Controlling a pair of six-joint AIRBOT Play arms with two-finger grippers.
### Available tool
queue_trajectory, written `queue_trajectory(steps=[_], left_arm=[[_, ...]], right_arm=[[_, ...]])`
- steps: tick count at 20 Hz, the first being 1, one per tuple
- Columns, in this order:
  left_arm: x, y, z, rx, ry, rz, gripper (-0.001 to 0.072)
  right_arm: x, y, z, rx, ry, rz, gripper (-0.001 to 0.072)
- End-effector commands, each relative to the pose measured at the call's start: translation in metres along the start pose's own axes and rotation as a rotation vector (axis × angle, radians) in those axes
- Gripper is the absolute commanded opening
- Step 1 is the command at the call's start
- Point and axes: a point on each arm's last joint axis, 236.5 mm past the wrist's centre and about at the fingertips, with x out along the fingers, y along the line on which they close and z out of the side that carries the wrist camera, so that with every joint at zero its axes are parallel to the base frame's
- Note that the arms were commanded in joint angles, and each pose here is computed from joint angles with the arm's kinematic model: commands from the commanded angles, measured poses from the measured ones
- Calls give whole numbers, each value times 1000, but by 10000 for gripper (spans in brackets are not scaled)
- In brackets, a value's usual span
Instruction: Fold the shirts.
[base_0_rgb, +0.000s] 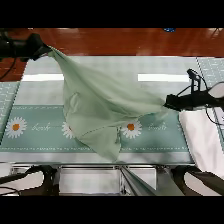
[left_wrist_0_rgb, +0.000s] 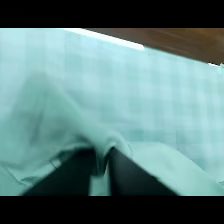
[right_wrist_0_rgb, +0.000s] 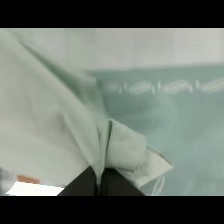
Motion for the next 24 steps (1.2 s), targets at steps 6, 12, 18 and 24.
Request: queue_trajectory(steps=[6,12,18,24], left_arm=[[-11,99,-81,-198,406,145,511],[-75,151,-183,-307,470,309,511],[-53,94,-325,-574,571,74,510],[-30,79,-393,-568,677,121,510]], right_arm=[[-16,-41,109,52,-36,-64,411],[-61,-124,58,305,-64,-125,404],[-12,-61,-22,337,-82,154,405],[-18,-57,-25,325,-101,157,405]])
